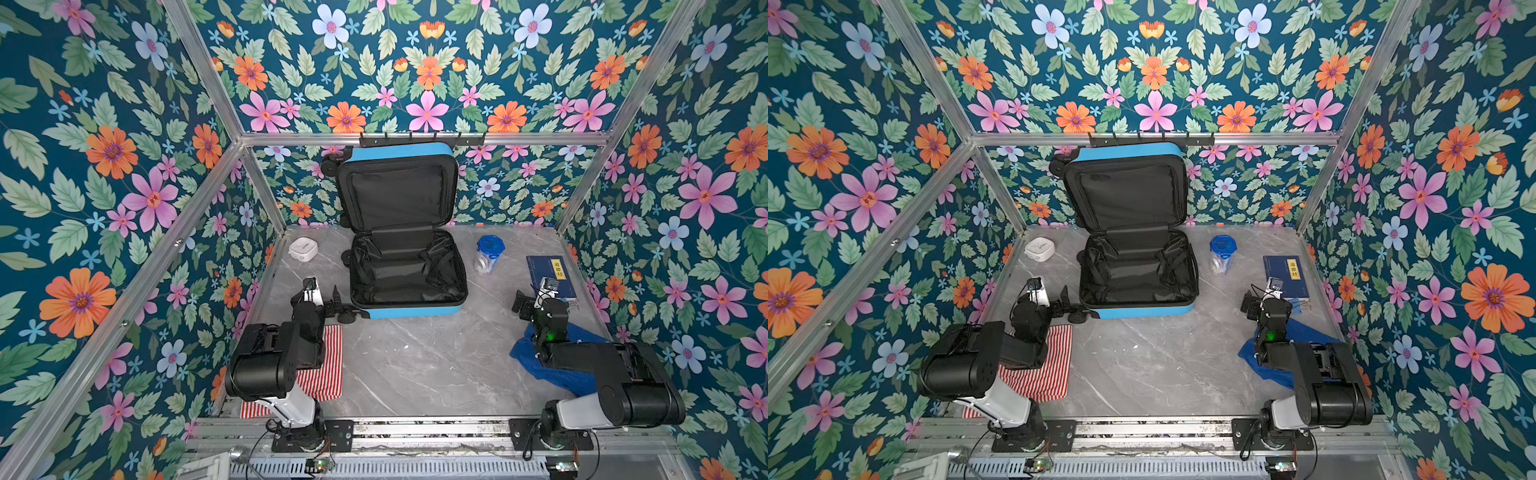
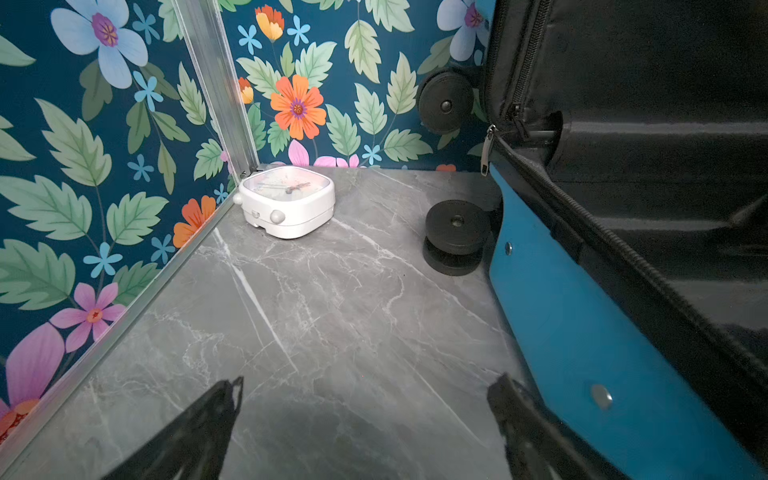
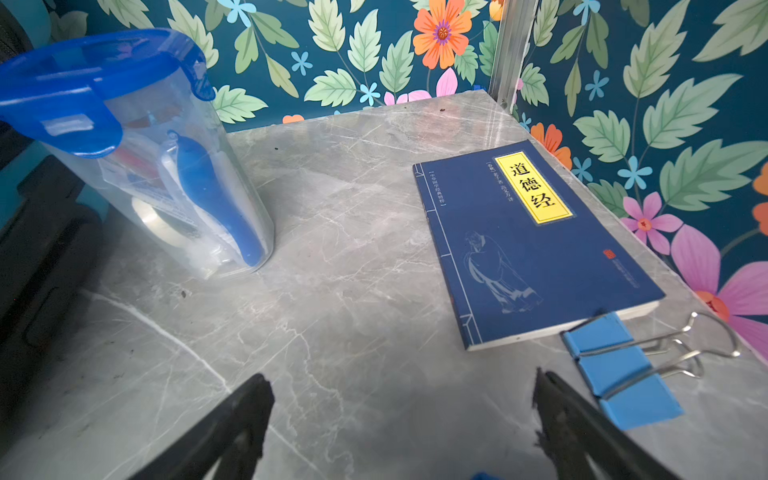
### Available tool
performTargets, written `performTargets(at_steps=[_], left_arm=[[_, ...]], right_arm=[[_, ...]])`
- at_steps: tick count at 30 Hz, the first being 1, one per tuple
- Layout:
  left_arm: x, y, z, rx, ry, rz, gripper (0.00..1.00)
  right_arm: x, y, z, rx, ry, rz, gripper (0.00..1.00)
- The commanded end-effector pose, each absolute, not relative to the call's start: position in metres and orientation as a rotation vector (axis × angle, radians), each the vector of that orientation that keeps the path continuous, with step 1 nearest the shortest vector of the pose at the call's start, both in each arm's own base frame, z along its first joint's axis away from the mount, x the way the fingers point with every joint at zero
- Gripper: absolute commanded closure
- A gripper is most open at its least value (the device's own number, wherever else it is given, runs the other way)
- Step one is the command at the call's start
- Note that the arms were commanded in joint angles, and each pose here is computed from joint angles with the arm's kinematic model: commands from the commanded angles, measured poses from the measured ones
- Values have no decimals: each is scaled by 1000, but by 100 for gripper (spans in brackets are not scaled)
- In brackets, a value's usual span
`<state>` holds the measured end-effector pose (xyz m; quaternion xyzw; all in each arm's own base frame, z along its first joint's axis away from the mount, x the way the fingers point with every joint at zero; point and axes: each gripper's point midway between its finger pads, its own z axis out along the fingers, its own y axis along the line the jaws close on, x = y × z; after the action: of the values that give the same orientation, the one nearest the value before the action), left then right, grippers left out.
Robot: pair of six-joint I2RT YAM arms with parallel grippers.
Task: Pack the luggage
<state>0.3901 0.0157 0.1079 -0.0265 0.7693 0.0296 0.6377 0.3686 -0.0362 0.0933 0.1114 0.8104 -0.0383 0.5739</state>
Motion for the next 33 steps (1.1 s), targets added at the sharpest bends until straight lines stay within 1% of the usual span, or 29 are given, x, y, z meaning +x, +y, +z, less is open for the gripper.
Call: performTargets(at_steps=[1, 33], left_arm=[[391, 16, 113, -65, 1736, 63, 0], [392, 16, 113, -63, 1740, 64, 0]], right_arm=[[370, -36, 99, 262, 1875, -84, 1], [371, -35, 99, 262, 1877, -67, 1]])
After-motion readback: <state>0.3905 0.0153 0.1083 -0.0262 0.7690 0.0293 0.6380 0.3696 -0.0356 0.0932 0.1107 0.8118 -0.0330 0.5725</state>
